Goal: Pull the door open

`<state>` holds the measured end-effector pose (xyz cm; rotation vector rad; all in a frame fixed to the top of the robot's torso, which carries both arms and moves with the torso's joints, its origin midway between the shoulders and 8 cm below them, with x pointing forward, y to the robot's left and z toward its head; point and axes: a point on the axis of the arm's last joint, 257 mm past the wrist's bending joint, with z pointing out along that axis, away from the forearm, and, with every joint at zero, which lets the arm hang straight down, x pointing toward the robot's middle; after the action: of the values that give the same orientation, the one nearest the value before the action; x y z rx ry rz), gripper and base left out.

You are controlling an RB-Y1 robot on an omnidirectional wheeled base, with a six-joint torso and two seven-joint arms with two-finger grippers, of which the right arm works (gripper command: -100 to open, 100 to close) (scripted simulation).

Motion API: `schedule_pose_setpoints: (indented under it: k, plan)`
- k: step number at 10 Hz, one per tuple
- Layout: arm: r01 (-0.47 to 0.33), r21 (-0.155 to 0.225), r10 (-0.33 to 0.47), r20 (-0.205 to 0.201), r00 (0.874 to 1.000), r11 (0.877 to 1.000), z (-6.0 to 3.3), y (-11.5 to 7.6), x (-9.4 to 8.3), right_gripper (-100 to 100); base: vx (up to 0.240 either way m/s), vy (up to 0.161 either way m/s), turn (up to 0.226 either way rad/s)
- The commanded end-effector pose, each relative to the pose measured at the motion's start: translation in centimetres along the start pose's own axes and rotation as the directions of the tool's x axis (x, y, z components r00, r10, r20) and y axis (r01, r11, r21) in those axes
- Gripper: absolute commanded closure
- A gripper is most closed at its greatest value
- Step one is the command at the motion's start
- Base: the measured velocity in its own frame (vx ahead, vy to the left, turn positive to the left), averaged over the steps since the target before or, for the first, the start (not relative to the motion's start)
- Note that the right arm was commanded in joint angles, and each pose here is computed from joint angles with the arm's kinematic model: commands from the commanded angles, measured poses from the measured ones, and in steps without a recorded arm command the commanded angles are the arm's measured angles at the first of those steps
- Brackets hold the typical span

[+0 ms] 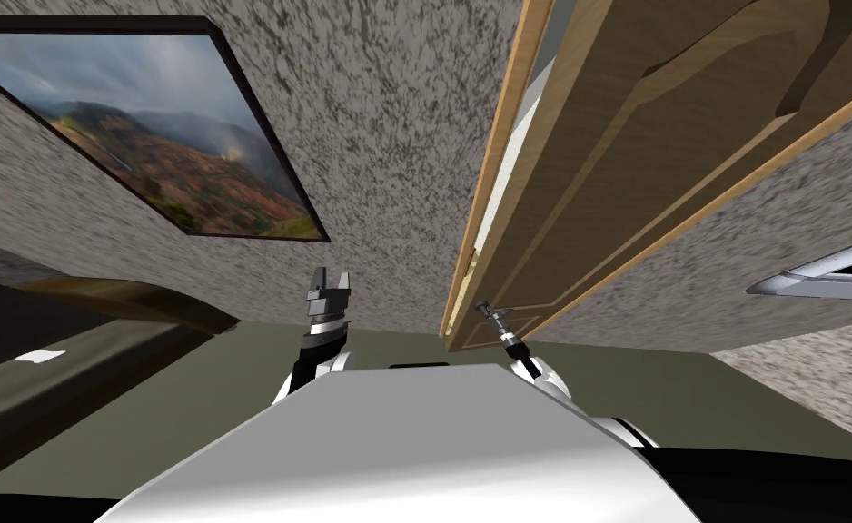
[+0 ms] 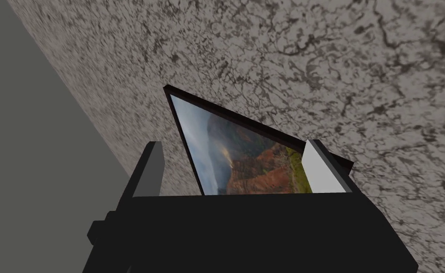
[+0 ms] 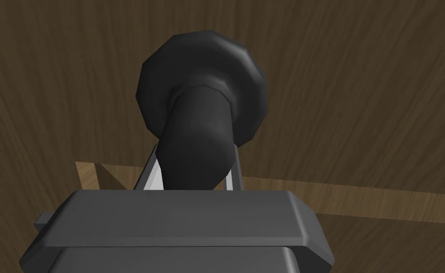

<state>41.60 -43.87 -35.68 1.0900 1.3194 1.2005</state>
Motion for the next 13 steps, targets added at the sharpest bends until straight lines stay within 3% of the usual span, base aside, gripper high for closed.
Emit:
schedule_pose_setpoints:
  k: [1, 2, 3, 4, 10, 13]
  plan:
    - [0.003, -0.005, -0.003, -0.014, 1.0, 1.0, -0.59, 0.1, -0.2, 100, -0.177, -0.093, 0.114]
    - [0.003, -0.006, -0.003, -0.024, 1.0, 1.0, -1.07, 0.2, -0.2, 100, -0.151, -0.063, 0.088]
    - [-0.002, 0.001, 0.002, -0.021, 1.0, 1.0, -0.83, -0.2, 0.1, 100, -0.07, -0.026, 0.016]
    - [-0.003, 0.0, 0.003, -0.032, 0.999, 1.0, -2.02, -0.3, -0.1, 100, -0.143, -0.074, 0.214]
    - [0.0, -0.006, 0.0, -0.053, 0.999, 1.0, -4.24, -0.2, -0.8, 100, -0.149, -0.072, 0.123]
    - [0.002, -0.01, -0.002, -0.073, 0.997, 1.0, -6.32, 0.0, -1.4, 100, -0.195, -0.099, 0.217]
